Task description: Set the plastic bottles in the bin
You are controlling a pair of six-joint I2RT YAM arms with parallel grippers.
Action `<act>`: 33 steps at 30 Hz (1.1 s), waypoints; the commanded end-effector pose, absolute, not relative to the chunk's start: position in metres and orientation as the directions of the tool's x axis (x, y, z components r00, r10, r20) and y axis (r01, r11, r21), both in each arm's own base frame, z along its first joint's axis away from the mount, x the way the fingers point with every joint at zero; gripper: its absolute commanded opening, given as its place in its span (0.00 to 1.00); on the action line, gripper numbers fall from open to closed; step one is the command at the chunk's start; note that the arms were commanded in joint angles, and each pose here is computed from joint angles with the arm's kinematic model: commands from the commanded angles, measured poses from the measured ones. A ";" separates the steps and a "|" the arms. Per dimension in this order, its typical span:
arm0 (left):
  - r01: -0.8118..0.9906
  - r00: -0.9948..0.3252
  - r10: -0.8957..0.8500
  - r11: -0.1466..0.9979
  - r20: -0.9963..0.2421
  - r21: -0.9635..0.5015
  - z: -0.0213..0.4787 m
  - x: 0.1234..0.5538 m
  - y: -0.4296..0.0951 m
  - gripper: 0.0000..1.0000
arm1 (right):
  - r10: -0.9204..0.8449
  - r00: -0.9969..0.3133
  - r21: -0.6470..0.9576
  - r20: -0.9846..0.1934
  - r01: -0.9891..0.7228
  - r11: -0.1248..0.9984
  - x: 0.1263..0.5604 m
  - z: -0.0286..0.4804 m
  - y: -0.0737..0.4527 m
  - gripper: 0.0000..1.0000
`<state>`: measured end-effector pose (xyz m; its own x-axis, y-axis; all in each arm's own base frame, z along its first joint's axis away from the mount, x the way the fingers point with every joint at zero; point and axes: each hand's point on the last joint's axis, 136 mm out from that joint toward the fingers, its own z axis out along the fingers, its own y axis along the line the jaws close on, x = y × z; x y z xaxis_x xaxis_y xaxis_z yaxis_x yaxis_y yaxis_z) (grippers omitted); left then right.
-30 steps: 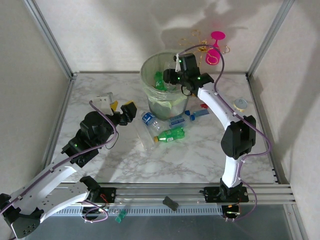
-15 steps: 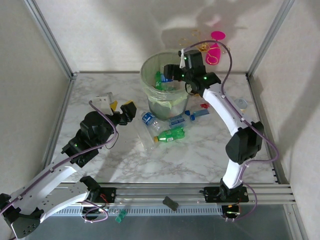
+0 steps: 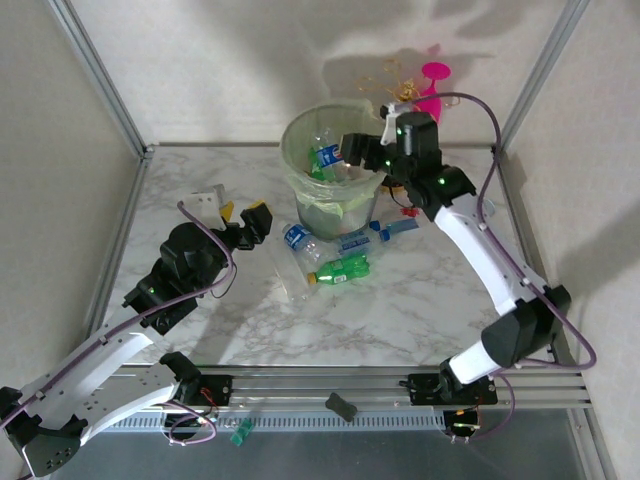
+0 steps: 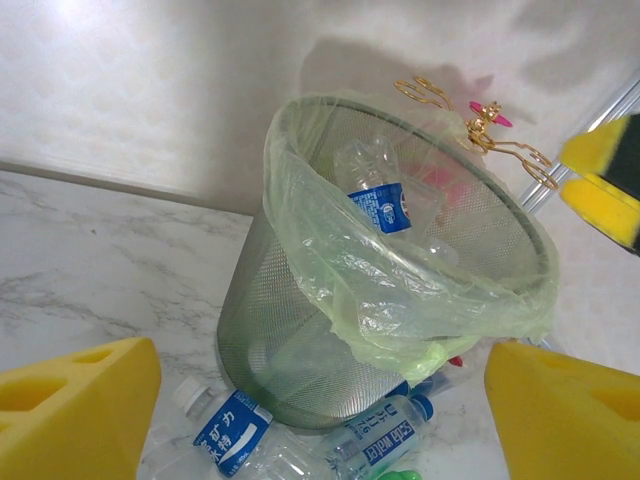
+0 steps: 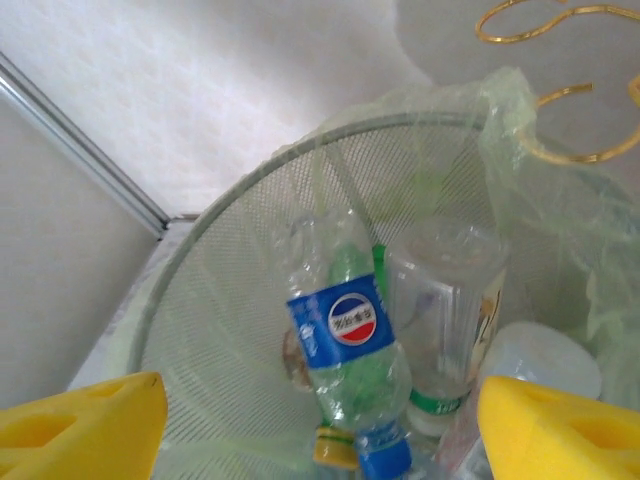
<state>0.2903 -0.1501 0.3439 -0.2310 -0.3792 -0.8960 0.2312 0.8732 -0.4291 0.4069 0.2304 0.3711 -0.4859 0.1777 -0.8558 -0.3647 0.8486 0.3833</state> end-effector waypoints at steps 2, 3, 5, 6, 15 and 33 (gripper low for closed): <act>0.218 -0.220 -0.378 0.879 -0.899 -0.423 0.344 0.288 -0.146 0.84 | 0.262 -0.480 0.476 -0.837 -0.403 0.782 0.378 0.385 0.229 0.79; 0.219 -0.222 -0.381 0.878 -0.898 -0.427 0.344 0.288 -0.146 0.84 | 0.267 -0.485 0.485 -0.833 -0.405 0.775 0.372 0.383 0.227 0.79; 0.228 -0.231 -0.387 0.871 -0.893 -0.436 0.345 0.287 -0.148 0.84 | 0.276 -0.495 0.500 -0.824 -0.407 0.764 0.359 0.380 0.222 0.78; 0.230 -0.235 -0.386 0.870 -0.892 -0.437 0.346 0.287 -0.149 0.84 | 0.280 -0.495 0.503 -0.822 -0.404 0.764 0.353 0.378 0.219 0.78; 0.175 -0.239 -0.355 0.900 -0.904 -0.400 0.333 0.284 -0.136 0.84 | 0.291 -0.479 0.468 -0.828 -0.305 0.829 0.307 0.343 0.171 0.78; 0.184 -0.299 -0.311 0.909 -0.902 -0.374 0.306 0.294 -0.151 0.84 | 0.510 -0.505 0.605 -0.696 -0.031 0.795 0.319 0.271 0.102 0.75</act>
